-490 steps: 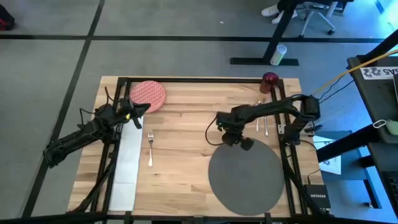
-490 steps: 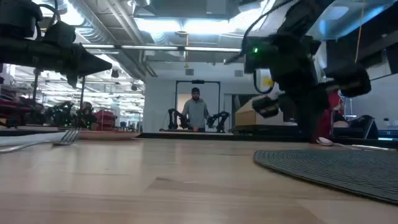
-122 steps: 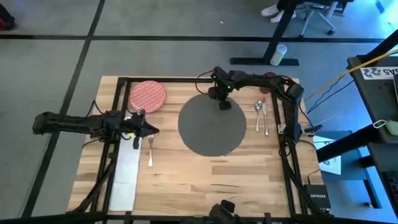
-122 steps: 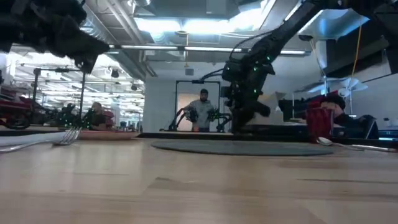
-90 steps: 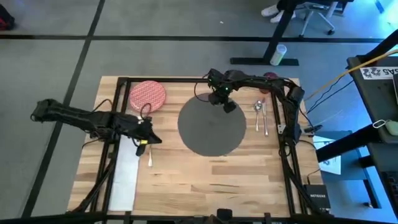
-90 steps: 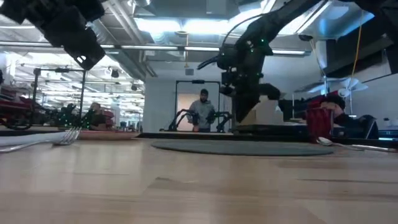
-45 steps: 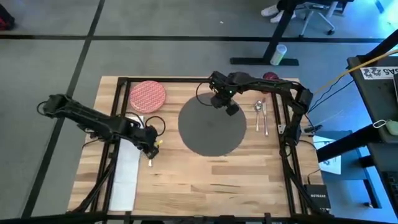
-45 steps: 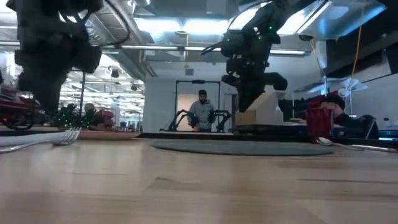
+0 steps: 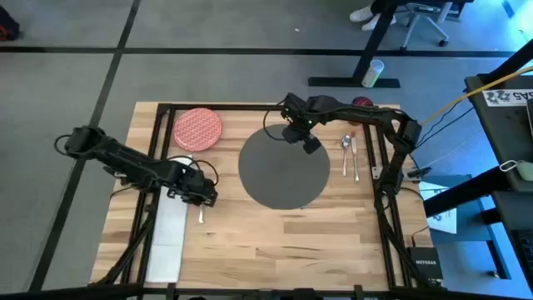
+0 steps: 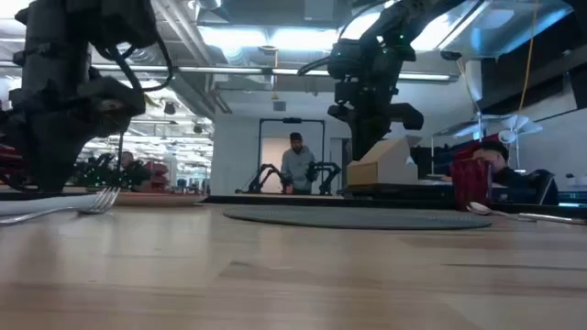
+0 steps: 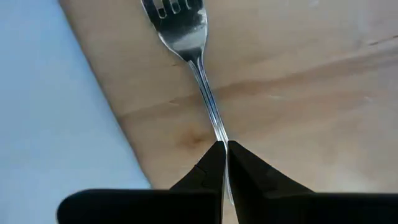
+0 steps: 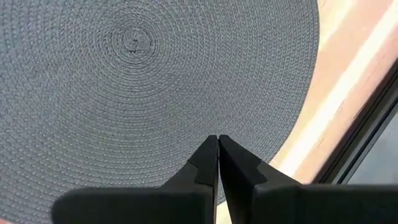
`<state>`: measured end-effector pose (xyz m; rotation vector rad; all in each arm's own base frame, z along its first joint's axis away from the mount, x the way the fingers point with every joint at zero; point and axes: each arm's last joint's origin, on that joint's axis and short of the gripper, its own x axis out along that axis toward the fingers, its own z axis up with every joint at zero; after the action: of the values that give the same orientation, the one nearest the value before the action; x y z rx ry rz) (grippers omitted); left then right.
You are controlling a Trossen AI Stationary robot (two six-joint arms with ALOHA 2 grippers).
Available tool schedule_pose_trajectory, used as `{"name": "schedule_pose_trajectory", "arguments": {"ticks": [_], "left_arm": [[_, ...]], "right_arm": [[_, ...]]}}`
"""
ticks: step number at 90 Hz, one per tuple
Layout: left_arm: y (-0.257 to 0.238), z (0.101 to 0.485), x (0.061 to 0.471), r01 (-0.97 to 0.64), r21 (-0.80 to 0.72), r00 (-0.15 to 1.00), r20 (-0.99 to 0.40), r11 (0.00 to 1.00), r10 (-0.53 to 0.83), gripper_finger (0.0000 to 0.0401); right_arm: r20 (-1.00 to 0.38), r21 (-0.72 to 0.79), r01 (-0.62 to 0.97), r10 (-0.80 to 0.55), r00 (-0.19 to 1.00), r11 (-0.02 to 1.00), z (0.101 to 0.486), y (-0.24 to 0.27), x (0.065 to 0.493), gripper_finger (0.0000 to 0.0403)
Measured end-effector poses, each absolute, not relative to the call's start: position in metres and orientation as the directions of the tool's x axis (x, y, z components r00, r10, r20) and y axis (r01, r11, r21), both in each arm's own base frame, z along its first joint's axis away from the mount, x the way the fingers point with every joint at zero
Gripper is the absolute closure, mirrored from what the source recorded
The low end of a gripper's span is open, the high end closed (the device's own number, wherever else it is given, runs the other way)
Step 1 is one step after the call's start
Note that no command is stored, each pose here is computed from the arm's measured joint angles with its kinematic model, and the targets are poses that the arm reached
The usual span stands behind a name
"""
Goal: Set table place
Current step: Move the silver fork to the left side of the gray placemat
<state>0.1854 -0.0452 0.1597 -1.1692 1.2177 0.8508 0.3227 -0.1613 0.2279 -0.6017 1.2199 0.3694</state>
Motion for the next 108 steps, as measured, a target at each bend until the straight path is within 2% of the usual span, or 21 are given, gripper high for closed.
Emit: {"name": "schedule_pose_trajectory", "arguments": {"ticks": [13, 42, 59, 88, 98, 108], "left_arm": [[-0.042, 0.157, 0.186, -0.959, -0.181, 0.166, -0.982, 0.217, -0.085, 0.0393], [-0.035, 0.155, 0.188, -0.966, -0.177, 0.165, -0.983, 0.190, -0.075, 0.0317], [-0.033, 0.144, 0.182, -0.974, -0.169, 0.161, -0.985, 0.151, -0.061, 0.0298], [-0.032, 0.136, 0.180, -0.967, -0.208, 0.199, -0.977, 0.144, -0.071, 0.0302], [-0.032, 0.135, 0.181, -0.966, -0.210, 0.201, -0.977, 0.153, -0.071, 0.0326], [-0.032, 0.135, 0.181, -0.960, -0.213, 0.204, -0.977, 0.181, -0.068, 0.0369]], "right_arm": [[-0.946, -0.232, -0.569, -0.046, 0.322, 0.789, 0.228, -0.161, 0.323, 0.0403], [-0.935, -0.229, -0.573, -0.013, 0.355, 0.787, 0.229, -0.161, 0.325, 0.0403], [-0.934, -0.230, -0.573, -0.014, 0.356, 0.787, 0.229, -0.161, 0.325, 0.0403], [-0.933, -0.233, -0.572, -0.015, 0.359, 0.787, 0.229, -0.161, 0.326, 0.0403], [-0.932, -0.237, -0.571, -0.017, 0.363, 0.786, 0.229, -0.161, 0.326, 0.0403], [-0.932, -0.237, -0.570, -0.018, 0.363, 0.786, 0.229, -0.161, 0.326, 0.0403]]}}
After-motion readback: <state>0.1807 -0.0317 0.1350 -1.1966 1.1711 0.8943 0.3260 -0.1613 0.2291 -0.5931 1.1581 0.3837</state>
